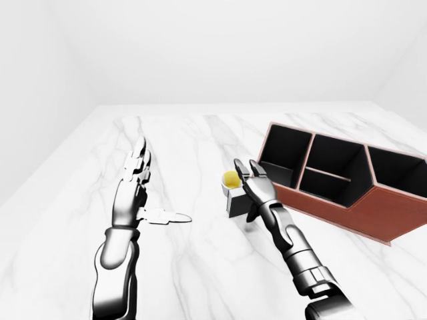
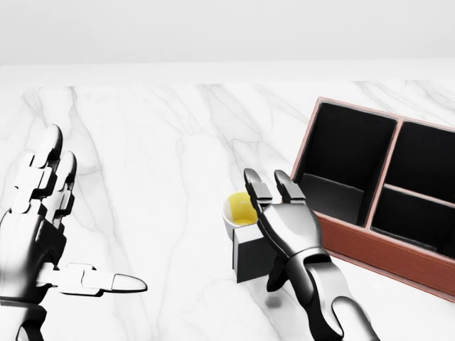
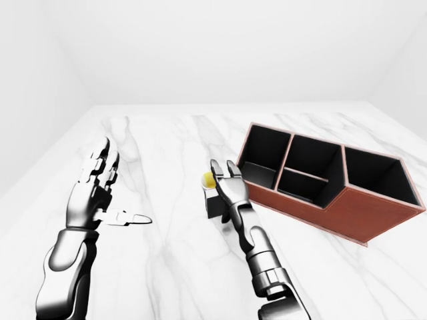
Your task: Pick up the book and place it in the caddy.
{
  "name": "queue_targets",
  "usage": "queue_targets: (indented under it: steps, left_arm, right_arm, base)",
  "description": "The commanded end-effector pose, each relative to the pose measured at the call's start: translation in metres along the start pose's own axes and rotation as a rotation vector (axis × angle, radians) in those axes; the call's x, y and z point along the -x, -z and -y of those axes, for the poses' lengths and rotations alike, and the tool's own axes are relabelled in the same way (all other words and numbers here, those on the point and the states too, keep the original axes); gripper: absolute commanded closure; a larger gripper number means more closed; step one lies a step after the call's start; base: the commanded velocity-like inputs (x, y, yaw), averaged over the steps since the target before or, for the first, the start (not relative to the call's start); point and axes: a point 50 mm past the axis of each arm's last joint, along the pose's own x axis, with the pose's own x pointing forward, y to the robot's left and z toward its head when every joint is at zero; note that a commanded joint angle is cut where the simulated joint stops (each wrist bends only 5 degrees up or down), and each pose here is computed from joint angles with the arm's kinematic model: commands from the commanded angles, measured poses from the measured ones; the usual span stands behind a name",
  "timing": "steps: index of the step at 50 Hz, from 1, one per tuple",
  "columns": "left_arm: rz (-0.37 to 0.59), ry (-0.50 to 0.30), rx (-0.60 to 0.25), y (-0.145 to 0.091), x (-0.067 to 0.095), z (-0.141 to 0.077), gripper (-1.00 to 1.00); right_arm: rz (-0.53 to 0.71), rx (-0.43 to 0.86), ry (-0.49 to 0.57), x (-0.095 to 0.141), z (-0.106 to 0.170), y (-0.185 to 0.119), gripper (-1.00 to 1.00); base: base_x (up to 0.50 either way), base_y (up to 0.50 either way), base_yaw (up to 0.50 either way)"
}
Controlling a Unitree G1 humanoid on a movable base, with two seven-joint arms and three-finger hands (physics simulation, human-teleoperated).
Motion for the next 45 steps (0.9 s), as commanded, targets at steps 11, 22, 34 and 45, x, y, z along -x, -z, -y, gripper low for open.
queue_targets:
  steps: [11,22,34,45]
  left_arm:
    - [-0.006,-0.017,0.004,0.001,0.004,-0.005,-1.00]
    - [-0.010,-0.022,0.004,0.001,0.006,-0.007,-1.00]
    - [-0.012,-0.023,-0.005,0.000,0.009,-0.008,-1.00]
    - [-0.016,-0.018,-0.006,0.001,0.008,-0.007,-1.00]
  right_arm:
    - [-0.017,0.034,-0.033,-0.011,-0.013,0.002,-1.00]
    - [-0.027,0.036,-0.051,-0.016,-0.018,0.003,-1.00]
    - [-0.031,0.017,-0.077,-0.013,-0.021,0.003,1.00]
    - [-0.017,0.018,-0.066,-0.011,-0.017,0.000,1.00]
  base:
    - [0.00,0.00,0.00]
    - [0.00,0.00,0.00]
    - [0.00,0.00,0.00]
    - [0.00,0.00,0.00]
